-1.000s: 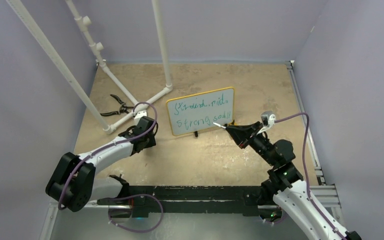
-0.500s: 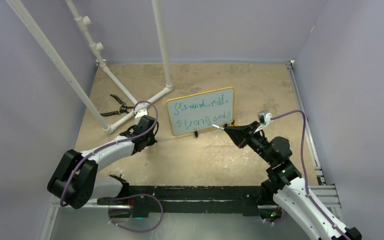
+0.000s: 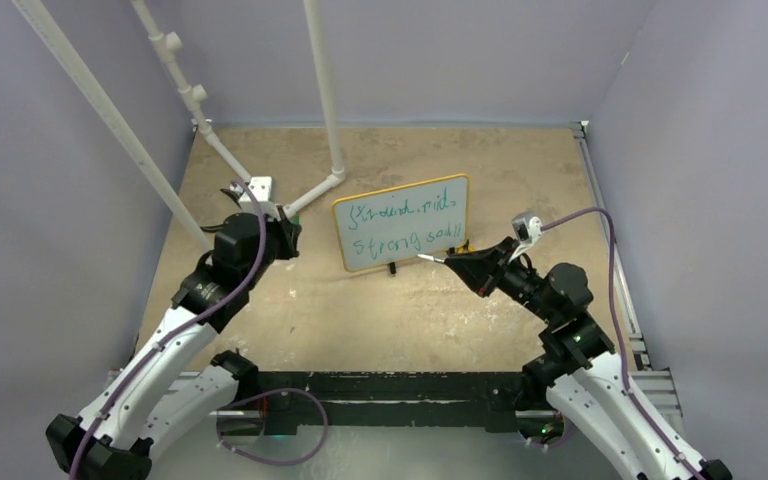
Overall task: Write a sentence on the whiteboard
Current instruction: Close the whiteboard marker at the center of the board.
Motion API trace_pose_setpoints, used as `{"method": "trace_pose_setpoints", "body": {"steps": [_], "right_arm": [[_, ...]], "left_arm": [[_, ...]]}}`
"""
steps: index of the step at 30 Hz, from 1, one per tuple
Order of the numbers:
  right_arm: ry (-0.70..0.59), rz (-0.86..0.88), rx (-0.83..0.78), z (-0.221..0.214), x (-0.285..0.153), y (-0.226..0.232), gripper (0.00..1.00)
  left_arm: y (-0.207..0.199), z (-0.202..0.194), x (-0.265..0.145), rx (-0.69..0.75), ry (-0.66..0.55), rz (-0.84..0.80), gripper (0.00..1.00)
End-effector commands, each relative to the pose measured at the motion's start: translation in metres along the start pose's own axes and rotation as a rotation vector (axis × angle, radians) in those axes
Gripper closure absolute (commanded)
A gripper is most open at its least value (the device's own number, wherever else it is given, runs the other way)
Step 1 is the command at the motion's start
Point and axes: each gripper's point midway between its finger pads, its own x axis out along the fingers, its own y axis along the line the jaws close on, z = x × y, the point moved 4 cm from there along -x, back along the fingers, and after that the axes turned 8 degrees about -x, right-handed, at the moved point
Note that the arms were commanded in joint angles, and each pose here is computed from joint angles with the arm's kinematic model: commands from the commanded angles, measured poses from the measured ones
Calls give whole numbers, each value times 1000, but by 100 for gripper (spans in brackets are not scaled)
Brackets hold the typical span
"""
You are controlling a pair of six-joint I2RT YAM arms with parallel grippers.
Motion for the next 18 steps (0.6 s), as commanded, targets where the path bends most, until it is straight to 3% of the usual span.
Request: {"method": "trace_pose_setpoints", "body": {"steps": [1, 6, 10, 18], "right_arm": [[27, 133, -49, 20, -3, 25, 100], [86, 227, -66, 32, -5, 43, 100], [117, 283, -75, 40, -6, 53, 100], [176, 415, -43, 38, -9, 69, 100]], "left_arm": [[-54, 19, -25, 283, 40, -411, 100], [-93, 1, -57, 402, 95, -764, 100], [-114, -33, -76, 433, 233, -992, 100], [-136, -78, -87, 437, 340, -1212, 100]]}}
